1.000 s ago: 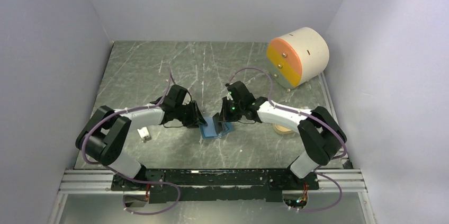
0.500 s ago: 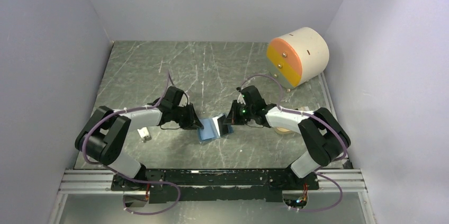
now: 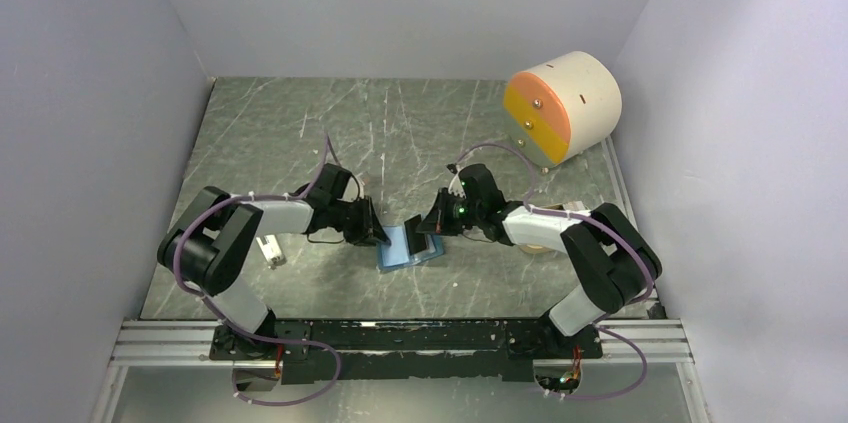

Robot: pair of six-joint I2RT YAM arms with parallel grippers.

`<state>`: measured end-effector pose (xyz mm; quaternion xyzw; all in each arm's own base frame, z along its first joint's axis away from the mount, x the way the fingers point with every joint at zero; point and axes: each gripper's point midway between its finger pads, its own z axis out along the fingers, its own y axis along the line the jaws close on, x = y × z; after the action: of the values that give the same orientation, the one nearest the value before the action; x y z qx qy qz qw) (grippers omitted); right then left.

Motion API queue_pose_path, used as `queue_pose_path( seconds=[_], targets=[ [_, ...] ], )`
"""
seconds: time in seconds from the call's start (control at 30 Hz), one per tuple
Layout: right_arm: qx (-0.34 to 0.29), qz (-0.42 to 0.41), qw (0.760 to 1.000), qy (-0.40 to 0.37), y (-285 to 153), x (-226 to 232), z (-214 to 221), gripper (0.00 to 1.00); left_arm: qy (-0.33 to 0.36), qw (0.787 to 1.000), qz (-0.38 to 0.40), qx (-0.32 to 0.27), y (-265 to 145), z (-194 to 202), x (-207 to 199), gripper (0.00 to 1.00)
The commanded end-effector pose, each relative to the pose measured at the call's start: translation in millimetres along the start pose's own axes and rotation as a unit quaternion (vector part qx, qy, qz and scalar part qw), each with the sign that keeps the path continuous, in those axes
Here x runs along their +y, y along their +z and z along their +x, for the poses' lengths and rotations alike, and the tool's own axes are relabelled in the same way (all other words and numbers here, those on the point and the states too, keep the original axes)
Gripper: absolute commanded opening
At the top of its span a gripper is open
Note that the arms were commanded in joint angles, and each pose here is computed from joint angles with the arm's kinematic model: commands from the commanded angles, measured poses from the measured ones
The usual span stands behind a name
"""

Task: Put the credit cards into the card holder
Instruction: Insert the credit card into the card holder.

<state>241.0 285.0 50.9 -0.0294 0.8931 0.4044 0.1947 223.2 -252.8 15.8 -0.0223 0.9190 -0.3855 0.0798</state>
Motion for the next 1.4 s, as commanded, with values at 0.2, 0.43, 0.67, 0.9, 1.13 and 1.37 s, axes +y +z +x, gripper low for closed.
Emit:
queue_pose_path(
  seconds=[0.2, 0.43, 0.67, 0.9, 1.13, 1.37],
  targets=[
    [-0.016, -0.003, 1.000, 0.003, 0, -13, -4, 0.00, -0.012, 0.999, -0.023, -0.018, -8, -1, 6, 0.32],
    [-0.019, 0.000, 1.000, 0.020, -3, -26, -2, 0.00, -0.030, 0.999, 0.007, -0.031, -25, -3, 6, 0.35],
    [-0.022, -0.006, 1.000, 0.020, -4, -24, -4, 0.00, -0.012, 0.999, 0.048, -0.019, -24, 0, -4, 0.24],
    [-0.022, -0.010, 0.999, 0.023, -3, -23, -3, 0.00, 0.001, 0.997, 0.077, -0.023, -25, 1, -12, 0.31],
    [-0.019, -0.024, 0.999, 0.030, -3, -21, 0, 0.00, -0.007, 0.997, 0.075, -0.015, -17, 1, -6, 0.21],
    [-0.024, -0.045, 0.998, 0.044, -2, -14, -1, 0.00, -0.007, 0.998, 0.063, -0.013, -14, 3, 1, 0.09]
  ],
)
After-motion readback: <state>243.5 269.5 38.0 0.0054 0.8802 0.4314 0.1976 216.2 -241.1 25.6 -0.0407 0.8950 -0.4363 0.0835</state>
